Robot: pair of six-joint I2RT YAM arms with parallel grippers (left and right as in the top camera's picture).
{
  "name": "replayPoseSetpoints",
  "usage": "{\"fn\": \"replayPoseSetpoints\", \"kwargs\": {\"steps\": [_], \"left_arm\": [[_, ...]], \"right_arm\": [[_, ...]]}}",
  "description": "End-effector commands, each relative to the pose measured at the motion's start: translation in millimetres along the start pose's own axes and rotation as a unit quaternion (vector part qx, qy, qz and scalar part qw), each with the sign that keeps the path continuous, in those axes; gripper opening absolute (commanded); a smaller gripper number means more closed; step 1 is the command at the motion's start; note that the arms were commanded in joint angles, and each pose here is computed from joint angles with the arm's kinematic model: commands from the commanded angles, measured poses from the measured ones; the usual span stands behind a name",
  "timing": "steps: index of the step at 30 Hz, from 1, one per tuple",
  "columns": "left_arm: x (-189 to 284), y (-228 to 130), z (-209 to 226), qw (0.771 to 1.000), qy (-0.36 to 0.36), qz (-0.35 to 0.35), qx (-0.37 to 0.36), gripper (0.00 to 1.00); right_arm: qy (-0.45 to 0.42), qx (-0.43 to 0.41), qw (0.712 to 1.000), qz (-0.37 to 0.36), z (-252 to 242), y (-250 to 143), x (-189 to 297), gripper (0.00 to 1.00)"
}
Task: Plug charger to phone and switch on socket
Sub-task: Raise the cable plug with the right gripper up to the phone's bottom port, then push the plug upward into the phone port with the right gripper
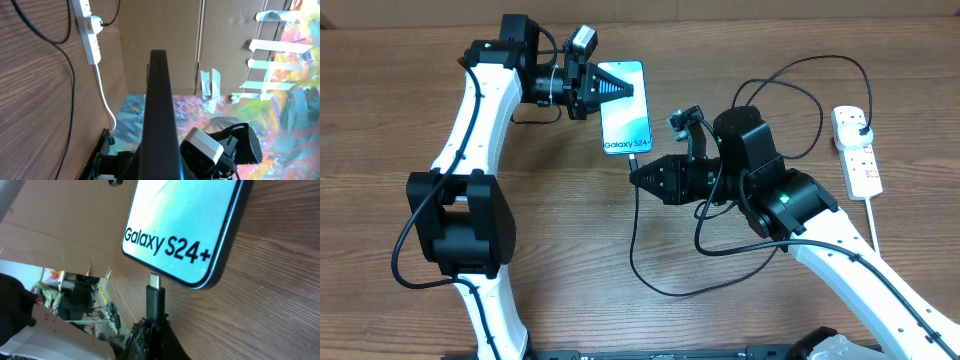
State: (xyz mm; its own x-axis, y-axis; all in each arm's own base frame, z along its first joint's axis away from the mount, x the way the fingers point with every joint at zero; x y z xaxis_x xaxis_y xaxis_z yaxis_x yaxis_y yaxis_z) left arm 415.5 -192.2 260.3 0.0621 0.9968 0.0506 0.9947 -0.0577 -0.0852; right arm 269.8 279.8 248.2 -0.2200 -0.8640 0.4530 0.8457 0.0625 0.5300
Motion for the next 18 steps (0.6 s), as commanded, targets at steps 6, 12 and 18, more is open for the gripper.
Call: {"fn": "replayPoseSetpoints", "kwargs": {"steps": [6,12,18], "left_arm": [[-6,-6,-17,0.999,-0.028,0.016,-0.008,0.04],[-10,-8,-17,0.999,-0.028,0.021,-0.008,0.04],[-12,-9,-17,0.999,-0.028,0.024,-0.009,0.04]], "right_arm": [[-0.009,-0.011,1.000,-0.015,3,7,2,0.04],[-0.011,-0.017,1.000,-0.016,2,8,2,0.04],[-0.014,-0.026,0.999,-0.014,-1,7,0,0.04]]}}
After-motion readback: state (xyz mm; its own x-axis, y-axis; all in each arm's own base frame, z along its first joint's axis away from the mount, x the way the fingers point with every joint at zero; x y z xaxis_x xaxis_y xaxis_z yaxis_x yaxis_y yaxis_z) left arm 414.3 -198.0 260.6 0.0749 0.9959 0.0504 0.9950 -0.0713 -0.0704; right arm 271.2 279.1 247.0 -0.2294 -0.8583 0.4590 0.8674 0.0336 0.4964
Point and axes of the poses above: each gripper's point midway between its finger pads, its own x axis back along the fingers, its own z axis along the line the jaws close on, y = z × x, the point moved 1 cm from there along x, back along the fingers, and after that the axes turned 7 degrees about x, right-handed, at the moved point
